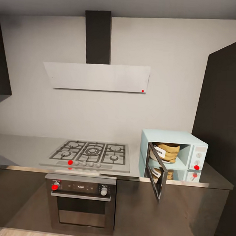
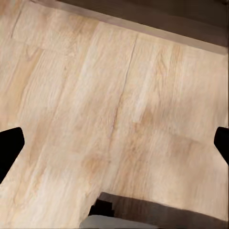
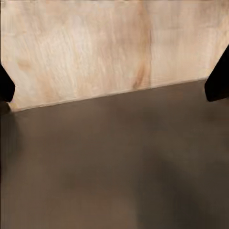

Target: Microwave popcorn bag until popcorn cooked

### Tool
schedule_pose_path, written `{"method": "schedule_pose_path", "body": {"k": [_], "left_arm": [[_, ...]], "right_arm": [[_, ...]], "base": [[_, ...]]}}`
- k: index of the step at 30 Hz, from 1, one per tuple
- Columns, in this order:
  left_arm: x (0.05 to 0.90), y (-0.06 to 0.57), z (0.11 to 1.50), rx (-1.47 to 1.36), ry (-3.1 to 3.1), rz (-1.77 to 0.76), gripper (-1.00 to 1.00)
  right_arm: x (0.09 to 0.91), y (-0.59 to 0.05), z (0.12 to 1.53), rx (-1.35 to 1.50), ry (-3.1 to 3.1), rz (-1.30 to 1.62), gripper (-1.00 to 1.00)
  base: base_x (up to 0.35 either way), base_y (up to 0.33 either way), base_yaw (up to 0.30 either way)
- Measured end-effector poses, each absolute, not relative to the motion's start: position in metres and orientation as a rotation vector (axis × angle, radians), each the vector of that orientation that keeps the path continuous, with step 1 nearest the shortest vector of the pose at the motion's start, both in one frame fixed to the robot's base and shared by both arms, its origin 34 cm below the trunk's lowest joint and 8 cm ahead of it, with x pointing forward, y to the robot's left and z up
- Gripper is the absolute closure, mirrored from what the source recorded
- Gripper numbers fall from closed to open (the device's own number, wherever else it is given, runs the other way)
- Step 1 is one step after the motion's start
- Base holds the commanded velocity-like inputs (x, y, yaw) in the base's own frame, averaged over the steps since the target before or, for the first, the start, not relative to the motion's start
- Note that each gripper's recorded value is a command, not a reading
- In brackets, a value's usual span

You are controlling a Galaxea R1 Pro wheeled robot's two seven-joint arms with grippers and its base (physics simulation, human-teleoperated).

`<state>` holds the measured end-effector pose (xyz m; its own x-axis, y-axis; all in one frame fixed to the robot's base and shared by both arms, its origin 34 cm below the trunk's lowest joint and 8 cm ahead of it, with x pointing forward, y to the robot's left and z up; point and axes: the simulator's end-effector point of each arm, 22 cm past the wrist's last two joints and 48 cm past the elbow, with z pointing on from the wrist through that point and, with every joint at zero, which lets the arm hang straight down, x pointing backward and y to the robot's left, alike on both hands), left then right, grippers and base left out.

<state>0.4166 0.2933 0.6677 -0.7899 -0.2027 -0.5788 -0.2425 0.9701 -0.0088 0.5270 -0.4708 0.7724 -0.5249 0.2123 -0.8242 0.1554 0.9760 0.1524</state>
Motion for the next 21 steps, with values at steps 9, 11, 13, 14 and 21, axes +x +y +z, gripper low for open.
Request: {"method": "schedule_pose_path", "body": {"k": [9, 11, 13, 14, 21], "left_arm": [[0.564, 0.273, 0.838, -0.255, 2.220, -0.010, -1.00], [0.607, 0.263, 0.876, -0.227, 2.200, -0.054, -1.00], [0.640, 0.253, 0.906, -0.206, 2.186, -0.085, -1.00], [0.661, 0.247, 0.930, -0.187, 2.158, -0.100, -1.00], [0.761, 0.206, 1.045, -0.007, 2.045, -0.304, -1.00]], "right_arm": [[0.392, -0.466, 0.667, 0.349, 2.538, -0.036, -1.00], [0.384, -0.459, 0.661, 0.344, 2.558, -0.030, -1.00], [0.381, -0.446, 0.655, 0.339, 2.571, -0.010, -1.00], [0.380, -0.441, 0.654, 0.337, 2.575, -0.003, -1.00], [0.362, -0.402, 0.634, 0.370, 2.677, 0.079, -1.00]], "base": [[0.000, 0.000, -0.170], [0.000, 0.000, -0.197], [0.000, 0.000, -0.198], [0.000, 0.000, -0.198], [0.000, 0.000, -0.165]]}}
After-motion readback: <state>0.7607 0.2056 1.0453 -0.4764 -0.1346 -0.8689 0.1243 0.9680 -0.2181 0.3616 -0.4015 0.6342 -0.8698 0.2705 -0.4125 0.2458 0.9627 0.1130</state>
